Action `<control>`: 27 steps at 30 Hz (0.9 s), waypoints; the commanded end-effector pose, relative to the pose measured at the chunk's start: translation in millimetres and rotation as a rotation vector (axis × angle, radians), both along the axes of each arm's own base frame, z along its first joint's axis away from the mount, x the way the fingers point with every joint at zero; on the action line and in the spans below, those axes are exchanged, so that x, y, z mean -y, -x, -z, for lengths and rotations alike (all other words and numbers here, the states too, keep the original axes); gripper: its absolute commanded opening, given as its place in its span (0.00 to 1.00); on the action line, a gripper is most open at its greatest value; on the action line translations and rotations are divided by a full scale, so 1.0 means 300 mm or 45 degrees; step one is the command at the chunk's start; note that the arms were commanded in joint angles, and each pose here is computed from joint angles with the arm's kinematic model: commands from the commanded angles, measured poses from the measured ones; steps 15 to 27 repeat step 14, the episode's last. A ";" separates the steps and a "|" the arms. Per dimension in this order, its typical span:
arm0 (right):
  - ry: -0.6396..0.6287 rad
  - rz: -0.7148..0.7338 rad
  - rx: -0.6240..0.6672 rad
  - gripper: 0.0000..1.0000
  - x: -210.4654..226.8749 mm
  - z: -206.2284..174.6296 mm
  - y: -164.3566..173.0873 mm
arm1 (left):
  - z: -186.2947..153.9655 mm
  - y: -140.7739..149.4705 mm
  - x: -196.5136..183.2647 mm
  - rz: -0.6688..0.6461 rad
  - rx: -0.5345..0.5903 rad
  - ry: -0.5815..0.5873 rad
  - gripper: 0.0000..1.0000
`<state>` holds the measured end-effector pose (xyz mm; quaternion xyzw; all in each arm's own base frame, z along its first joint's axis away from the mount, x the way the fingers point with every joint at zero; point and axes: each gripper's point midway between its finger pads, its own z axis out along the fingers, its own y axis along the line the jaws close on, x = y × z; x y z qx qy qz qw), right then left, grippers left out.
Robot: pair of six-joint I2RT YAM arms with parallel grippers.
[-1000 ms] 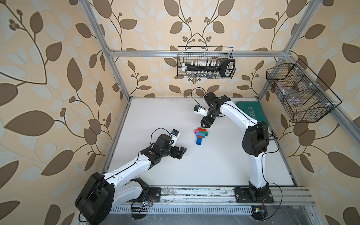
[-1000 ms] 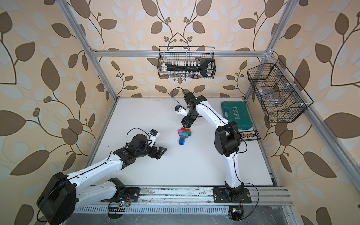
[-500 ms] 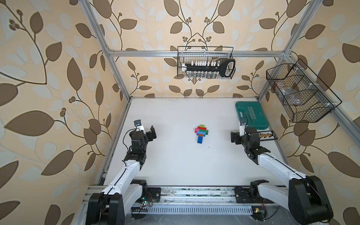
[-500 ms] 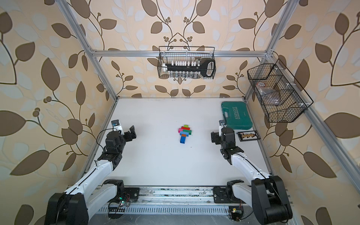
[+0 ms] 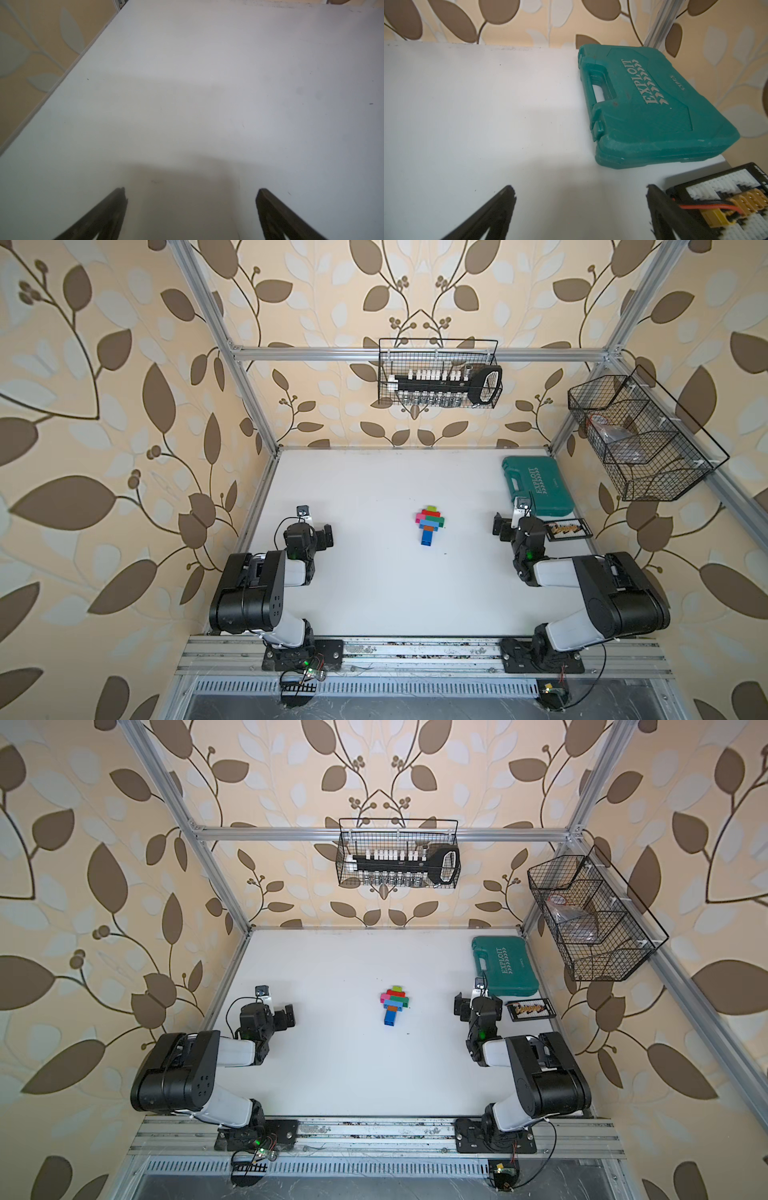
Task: Assemble a spoon with lego
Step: Reset both arms
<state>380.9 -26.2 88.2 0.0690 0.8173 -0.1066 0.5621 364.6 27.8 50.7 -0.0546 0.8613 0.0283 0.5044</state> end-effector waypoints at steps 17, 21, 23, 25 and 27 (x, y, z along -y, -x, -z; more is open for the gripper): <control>-0.050 -0.013 0.026 0.98 0.003 -0.021 -0.012 | -0.090 -0.052 -0.001 0.001 0.093 0.018 0.99; -0.050 -0.013 0.026 0.98 0.003 -0.021 -0.012 | -0.090 -0.052 -0.001 0.001 0.093 0.018 0.99; -0.050 -0.013 0.026 0.98 0.003 -0.021 -0.012 | -0.090 -0.052 -0.001 0.001 0.093 0.018 0.99; -0.050 -0.013 0.026 0.98 0.003 -0.021 -0.012 | -0.090 -0.052 -0.001 0.001 0.093 0.018 0.99; -0.050 -0.013 0.026 0.98 0.003 -0.021 -0.012 | -0.090 -0.052 -0.001 0.001 0.093 0.018 0.99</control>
